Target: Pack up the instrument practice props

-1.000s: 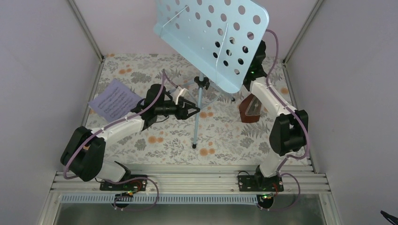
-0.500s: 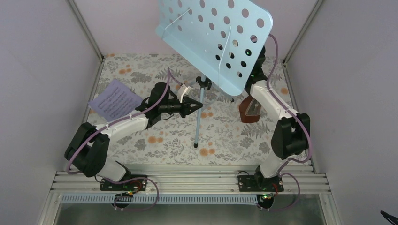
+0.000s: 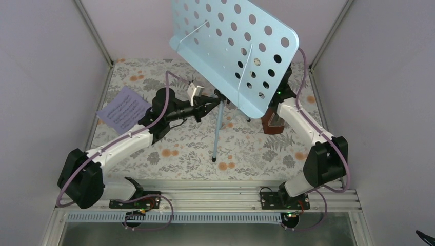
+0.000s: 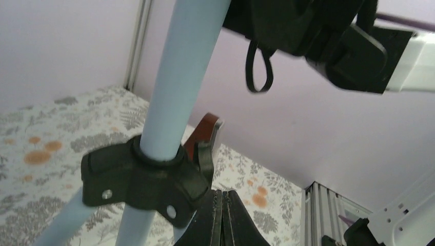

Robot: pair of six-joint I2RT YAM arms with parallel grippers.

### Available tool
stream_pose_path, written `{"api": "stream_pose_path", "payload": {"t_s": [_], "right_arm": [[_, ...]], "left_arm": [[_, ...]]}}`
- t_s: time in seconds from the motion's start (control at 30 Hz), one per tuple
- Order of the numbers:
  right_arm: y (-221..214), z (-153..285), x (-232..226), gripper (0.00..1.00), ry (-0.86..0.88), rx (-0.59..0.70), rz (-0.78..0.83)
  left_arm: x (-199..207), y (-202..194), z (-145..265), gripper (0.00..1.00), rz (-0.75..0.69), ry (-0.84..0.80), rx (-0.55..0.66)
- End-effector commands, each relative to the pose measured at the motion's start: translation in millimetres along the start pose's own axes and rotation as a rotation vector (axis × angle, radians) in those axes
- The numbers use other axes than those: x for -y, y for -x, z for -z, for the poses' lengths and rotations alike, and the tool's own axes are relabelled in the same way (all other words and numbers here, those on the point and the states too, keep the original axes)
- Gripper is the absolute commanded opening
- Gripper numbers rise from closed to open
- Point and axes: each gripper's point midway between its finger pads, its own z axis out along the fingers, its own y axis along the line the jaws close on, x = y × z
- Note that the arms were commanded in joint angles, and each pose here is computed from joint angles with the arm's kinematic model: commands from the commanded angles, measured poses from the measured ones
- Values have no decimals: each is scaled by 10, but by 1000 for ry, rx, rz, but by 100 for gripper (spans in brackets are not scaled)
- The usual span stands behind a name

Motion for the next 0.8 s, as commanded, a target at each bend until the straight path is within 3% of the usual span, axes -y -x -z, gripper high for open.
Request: {"api": "stream_pose_path", "payload": {"t_s": [0.0, 0.13, 0.17, 0.33, 0.47, 0.57, 0.77], "right_arm": [[-439, -39, -80, 4, 24, -73, -141], [-509, -19, -139, 4, 16, -70, -155], [-524, -19, -156, 4, 14, -71, -158], [-643, -4, -221, 4, 4, -81, -178], [-753, 3, -253, 4, -2, -89, -204], [-828, -4, -273, 4, -5, -94, -224], [-990, -5, -353, 4, -11, -104, -264]], "left_arm": [[155, 310, 48, 2, -78, -13, 83], [125, 180, 117, 3, -71, 17, 60], [116, 142, 147, 8, -72, 28, 57], [64, -128, 276, 44, -111, 63, 30], [79, -256, 261, 84, -142, 31, 23], [137, -263, 214, 93, -175, -11, 40], [114, -203, 36, 99, -237, -6, 50]]}}
